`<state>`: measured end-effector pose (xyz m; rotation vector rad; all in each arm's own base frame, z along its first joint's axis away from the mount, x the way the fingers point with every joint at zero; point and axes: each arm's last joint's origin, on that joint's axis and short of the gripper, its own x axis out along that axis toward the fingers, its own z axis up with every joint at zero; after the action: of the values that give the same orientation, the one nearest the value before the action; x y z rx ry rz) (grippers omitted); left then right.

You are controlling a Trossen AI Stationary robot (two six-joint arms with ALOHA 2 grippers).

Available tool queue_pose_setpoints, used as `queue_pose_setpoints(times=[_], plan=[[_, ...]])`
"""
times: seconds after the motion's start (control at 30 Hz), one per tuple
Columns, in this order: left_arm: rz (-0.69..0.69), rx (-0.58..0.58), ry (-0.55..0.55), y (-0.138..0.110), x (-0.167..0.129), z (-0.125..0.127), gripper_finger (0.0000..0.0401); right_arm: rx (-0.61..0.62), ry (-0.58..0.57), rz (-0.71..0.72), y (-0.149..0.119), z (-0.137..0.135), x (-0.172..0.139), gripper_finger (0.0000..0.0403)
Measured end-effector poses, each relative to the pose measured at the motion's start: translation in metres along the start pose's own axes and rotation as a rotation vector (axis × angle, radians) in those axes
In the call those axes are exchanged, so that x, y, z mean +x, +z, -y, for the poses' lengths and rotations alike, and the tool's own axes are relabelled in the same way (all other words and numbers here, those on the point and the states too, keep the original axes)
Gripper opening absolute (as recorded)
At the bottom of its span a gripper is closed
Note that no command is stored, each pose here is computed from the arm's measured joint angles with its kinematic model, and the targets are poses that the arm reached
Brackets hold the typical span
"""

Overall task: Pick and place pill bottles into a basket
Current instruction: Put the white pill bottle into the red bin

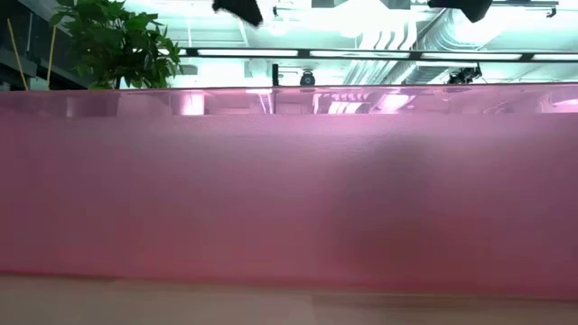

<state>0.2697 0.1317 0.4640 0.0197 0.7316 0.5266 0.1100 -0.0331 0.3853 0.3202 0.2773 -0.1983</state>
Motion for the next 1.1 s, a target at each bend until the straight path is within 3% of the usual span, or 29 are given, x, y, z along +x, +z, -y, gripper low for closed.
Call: queue_pose_setpoints(times=[0.17, 0.37, 0.63, 1.1], plan=[[-0.062, -0.030, -0.016, -0.021, 0.048, -0.007, 0.0149, 0.010, 0.002, -0.018, -0.002, 0.000, 0.000, 0.0323], [-0.189, -0.024, -0.070, -0.056, 0.090, 0.002, 0.0149, 0.042, -0.007, -0.053, -0.005, 0.001, 0.000, 0.0323], [-0.320, -0.096, -0.141, -0.089, 0.122, 0.013, 0.0149, 0.044, -0.008, -0.055, -0.005, 0.001, 0.001, 0.0323], [-0.437, -0.142, -0.237, -0.105, 0.165, 0.024, 0.0150, 0.070, -0.016, -0.053, -0.005, 0.001, 0.001, 0.0323]])
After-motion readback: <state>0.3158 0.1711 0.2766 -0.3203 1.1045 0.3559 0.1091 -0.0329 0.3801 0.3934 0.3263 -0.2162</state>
